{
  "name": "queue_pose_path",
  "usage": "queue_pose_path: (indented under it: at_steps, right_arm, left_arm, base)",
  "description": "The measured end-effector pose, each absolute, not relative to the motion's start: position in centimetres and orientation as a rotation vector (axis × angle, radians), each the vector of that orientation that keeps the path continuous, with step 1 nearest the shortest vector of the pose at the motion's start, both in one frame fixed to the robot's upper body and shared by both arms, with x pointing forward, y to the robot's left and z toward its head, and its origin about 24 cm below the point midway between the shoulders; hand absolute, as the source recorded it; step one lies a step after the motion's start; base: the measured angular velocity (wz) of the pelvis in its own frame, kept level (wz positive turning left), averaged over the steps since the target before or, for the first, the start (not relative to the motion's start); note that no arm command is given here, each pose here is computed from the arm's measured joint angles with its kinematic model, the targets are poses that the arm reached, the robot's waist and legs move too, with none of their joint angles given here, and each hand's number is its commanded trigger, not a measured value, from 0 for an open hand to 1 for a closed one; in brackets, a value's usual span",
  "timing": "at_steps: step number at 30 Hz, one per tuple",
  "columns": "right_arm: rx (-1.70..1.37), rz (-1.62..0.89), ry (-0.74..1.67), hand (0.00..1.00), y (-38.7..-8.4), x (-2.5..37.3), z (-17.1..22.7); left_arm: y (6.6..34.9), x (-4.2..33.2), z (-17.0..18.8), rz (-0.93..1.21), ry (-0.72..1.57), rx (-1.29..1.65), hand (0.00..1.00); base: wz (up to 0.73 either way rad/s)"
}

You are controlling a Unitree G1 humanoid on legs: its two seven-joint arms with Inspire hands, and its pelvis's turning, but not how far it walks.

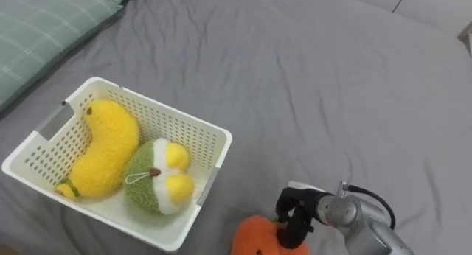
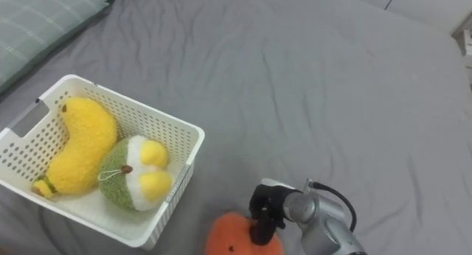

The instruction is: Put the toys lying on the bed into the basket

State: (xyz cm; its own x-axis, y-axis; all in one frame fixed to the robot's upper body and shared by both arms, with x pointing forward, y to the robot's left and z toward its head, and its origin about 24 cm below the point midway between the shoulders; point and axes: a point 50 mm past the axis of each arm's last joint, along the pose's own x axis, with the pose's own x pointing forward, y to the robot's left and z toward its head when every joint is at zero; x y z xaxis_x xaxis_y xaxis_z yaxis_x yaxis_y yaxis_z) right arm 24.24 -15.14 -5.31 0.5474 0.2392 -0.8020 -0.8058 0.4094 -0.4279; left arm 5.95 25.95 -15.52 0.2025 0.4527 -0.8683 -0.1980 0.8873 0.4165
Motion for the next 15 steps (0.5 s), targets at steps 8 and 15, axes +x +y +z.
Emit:
queue_pose_path:
  at_steps: [8, 15]
  right_arm:
    - [-0.904, 0.604, 0.543, 1.0, -15.9, 26.2, -2.1]
    - [-0.913, 0.546, 0.403, 1.0, -16.2, 27.2, 1.2]
  left_arm:
    - [26.0, 5.7, -15.6, 0.464, 1.287, 0.224, 0.0]
    - [26.2, 5.6, -15.5, 0.477, 1.271, 0.213, 0.0]
  base:
    - [0.0]
    - [-0.05]
